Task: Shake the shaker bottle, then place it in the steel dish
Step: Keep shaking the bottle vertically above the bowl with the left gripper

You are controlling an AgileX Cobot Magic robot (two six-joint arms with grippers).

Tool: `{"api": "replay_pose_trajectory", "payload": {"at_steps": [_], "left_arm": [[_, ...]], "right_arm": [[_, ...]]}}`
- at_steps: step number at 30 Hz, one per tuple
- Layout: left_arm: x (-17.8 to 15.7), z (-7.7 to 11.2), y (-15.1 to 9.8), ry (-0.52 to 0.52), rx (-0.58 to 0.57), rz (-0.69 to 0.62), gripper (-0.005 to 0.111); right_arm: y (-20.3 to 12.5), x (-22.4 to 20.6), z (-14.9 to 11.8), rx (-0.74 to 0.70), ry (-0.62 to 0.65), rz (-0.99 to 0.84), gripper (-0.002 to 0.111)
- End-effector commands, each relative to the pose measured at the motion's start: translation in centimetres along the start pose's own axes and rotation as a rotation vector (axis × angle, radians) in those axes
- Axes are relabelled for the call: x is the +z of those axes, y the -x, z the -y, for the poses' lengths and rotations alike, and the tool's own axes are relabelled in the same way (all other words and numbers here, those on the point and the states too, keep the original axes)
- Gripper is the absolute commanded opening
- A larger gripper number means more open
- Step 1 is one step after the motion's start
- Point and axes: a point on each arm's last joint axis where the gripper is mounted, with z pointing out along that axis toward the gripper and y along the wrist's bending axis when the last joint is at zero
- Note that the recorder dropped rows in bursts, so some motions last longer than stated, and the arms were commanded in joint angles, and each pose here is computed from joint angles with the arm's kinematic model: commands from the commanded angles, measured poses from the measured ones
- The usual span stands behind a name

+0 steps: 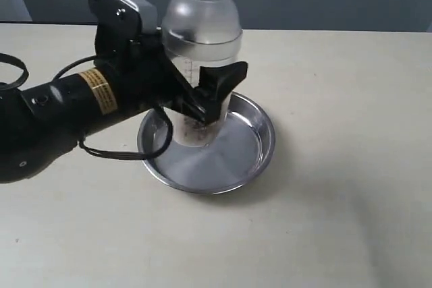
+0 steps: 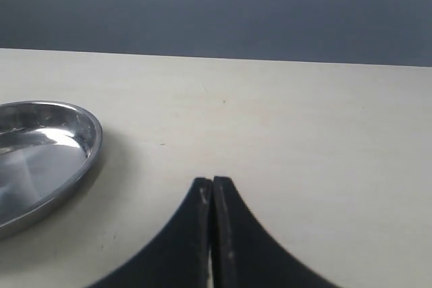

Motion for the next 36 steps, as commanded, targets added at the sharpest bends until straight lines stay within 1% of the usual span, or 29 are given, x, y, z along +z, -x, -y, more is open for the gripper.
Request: {"api": "replay_pose_trajectory", "payload": {"at_steps": [1,2,3,5,6,7,9,10,11,12,13,15,16,17,18,19,20,21,22,23,25,26,28,29,30,32,33,34,36], "left_arm": [[-0.7,-1.1,4.8,0.116,0.024,0.295,0.0],[-1.9,-0.5,8.3,0.082,0.078,0.463,0.0],[-3.0,-0.1,11.4,0.078,0.125,0.546,0.0],[-2.7,-0.4,13.2,0.115,0.101,0.466,0.0],[-1.8,-0.9,11.8,0.143,0.057,0.31,0.0],[-1.1,-1.2,10.0,0.156,0.02,0.223,0.0],[0.7,-1.4,2.9,0.155,-0.096,-0.004,0.0],[1.1,-1.1,-0.5,0.14,-0.151,-0.067,0.0],[1.0,-0.8,-2.8,0.104,-0.171,-0.07,0.0],[0.7,-0.3,-3.3,0.058,-0.182,-0.002,0.0],[0.4,0.0,-2.4,0.012,-0.181,0.107,0.0],[-0.7,0.5,1.3,-0.041,-0.16,0.312,0.0],[-1.1,0.6,3.4,-0.037,-0.136,0.367,0.0],[-1.3,0.5,4.6,-0.002,-0.096,0.339,0.0],[-1.0,0.2,4.5,0.033,-0.076,0.263,0.0],[-0.2,-0.1,2.9,0.067,-0.068,0.134,0.0],[0.5,-0.5,0.2,0.091,-0.09,0.01,0.0],[1.1,-0.9,-2.2,0.113,-0.117,-0.058,0.0],[1.4,-1.1,-3.2,0.112,-0.132,-0.06,0.0],[1.5,-0.9,-3.2,0.085,-0.138,-0.021,0.0],[1.0,-0.1,-0.6,0.0,-0.123,0.151,0.0],[0.5,0.4,1.6,-0.045,-0.093,0.264,0.0],[-0.6,0.6,5.3,-0.043,-0.041,0.383,0.0],[-0.5,0.2,5.1,0.009,-0.053,0.31,0.0],[-0.1,-0.3,3.6,0.055,-0.087,0.208,0.0],[1.0,-0.9,-1.1,0.094,-0.134,0.039,0.0],[1.3,-1.0,-2.5,0.105,-0.169,0.024,0.0],[1.3,-0.9,-2.9,0.079,-0.195,0.056,0.0],[0.0,0.1,0.4,-0.028,-0.161,0.303,0.0]], "right_arm": [[0.1,0.0,0.0,-0.002,0.004,0.011,-0.001],[0.1,0.0,0.0,-0.002,0.004,0.011,-0.001],[0.1,0.0,0.0,-0.002,0.004,0.011,-0.001],[0.1,0.0,0.0,-0.002,0.004,0.011,-0.001],[0.1,0.0,0.0,-0.002,0.004,0.011,-0.001],[0.1,0.0,0.0,-0.002,0.004,0.011,-0.001],[0.1,0.0,0.0,-0.002,0.004,0.011,-0.001],[0.1,0.0,0.0,-0.002,0.004,0.011,-0.001],[0.1,0.0,0.0,-0.002,0.004,0.011,-0.001],[0.1,0.0,0.0,-0.002,0.004,0.011,-0.001],[0.1,0.0,0.0,-0.002,0.004,0.011,-0.001],[0.1,0.0,0.0,-0.002,0.004,0.011,-0.001],[0.1,0.0,0.0,-0.001,0.004,0.013,-0.001],[0.1,0.0,0.0,-0.001,0.004,0.013,-0.001],[0.1,0.0,0.0,-0.001,0.004,0.012,-0.001],[0.1,0.0,0.0,-0.001,0.004,0.012,-0.001],[0.1,0.0,0.0,-0.001,0.004,0.012,-0.001],[0.1,0.0,0.0,-0.001,0.004,0.012,-0.001],[0.1,0.0,0.0,-0.001,0.004,0.012,-0.001],[0.1,0.0,0.0,-0.001,0.004,0.012,-0.001],[0.1,0.0,0.0,-0.001,0.004,0.012,-0.001],[0.1,0.0,0.0,-0.001,0.004,0.012,-0.001],[0.1,0.0,0.0,-0.001,0.004,0.012,-0.001],[0.1,0.0,0.0,-0.001,0.004,0.012,-0.001],[0.1,0.0,0.0,-0.001,0.004,0.012,-0.001],[0.1,0.0,0.0,-0.001,0.004,0.012,-0.001],[0.1,0.0,0.0,-0.001,0.004,0.012,-0.001],[0.1,0.0,0.0,-0.001,0.004,0.012,-0.001],[0.1,0.0,0.0,-0.001,0.004,0.012,-0.001]]}}
